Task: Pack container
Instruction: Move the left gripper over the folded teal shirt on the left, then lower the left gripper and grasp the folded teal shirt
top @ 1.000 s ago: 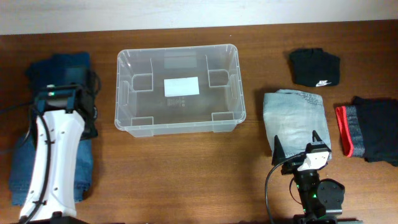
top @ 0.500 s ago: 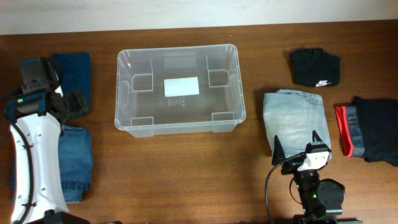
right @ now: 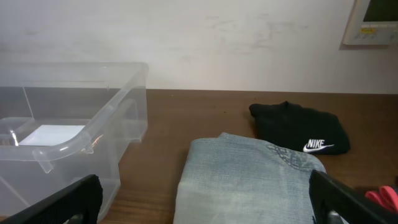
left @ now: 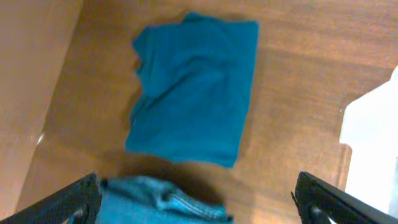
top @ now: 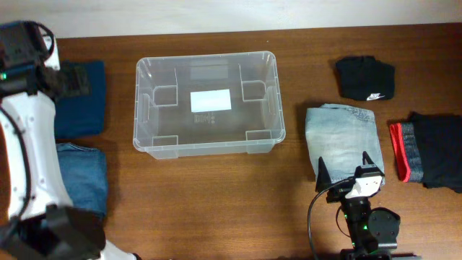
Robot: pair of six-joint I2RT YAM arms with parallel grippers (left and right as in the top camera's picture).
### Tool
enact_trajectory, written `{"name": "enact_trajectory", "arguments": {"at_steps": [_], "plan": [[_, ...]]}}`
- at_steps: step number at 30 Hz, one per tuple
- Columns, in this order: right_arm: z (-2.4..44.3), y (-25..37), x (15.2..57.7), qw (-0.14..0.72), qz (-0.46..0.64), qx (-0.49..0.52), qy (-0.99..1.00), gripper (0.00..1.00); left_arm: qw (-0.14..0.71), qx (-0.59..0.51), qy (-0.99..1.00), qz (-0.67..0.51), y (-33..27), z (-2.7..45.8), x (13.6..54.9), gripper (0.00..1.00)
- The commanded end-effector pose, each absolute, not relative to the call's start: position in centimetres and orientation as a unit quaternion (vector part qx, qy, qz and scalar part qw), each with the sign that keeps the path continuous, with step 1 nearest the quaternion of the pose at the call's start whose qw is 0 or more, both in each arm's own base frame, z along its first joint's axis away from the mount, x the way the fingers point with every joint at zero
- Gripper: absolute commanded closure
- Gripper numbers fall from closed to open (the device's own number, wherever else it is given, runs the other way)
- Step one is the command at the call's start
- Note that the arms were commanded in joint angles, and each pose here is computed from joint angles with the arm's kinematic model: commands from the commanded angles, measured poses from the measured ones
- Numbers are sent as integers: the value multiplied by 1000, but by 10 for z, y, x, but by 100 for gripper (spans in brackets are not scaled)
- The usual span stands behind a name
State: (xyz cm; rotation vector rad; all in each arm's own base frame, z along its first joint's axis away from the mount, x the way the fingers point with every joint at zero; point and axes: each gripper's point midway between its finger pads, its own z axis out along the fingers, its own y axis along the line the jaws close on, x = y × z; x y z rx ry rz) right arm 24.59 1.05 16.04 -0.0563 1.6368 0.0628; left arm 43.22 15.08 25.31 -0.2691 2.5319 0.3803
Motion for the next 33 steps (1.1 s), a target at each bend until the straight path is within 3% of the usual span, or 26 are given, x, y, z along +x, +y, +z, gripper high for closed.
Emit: {"name": "enact_trajectory", "arguments": {"at_steps": [1, 10, 26, 33], "plan": [[159, 11, 246, 683, 30, -29, 729, 2, 294, -49, 948, 116, 144, 245, 461, 1], [159, 11, 246, 683, 30, -29, 729, 1, 283, -58, 948, 137, 160, 213, 484, 0], [159, 11, 246, 683, 30, -29, 729, 2, 159, -35, 972, 168, 179, 82, 499, 0], [159, 11, 246, 683, 30, -29, 729, 2, 165, -21, 959, 231, 171, 76, 517, 1]]}}
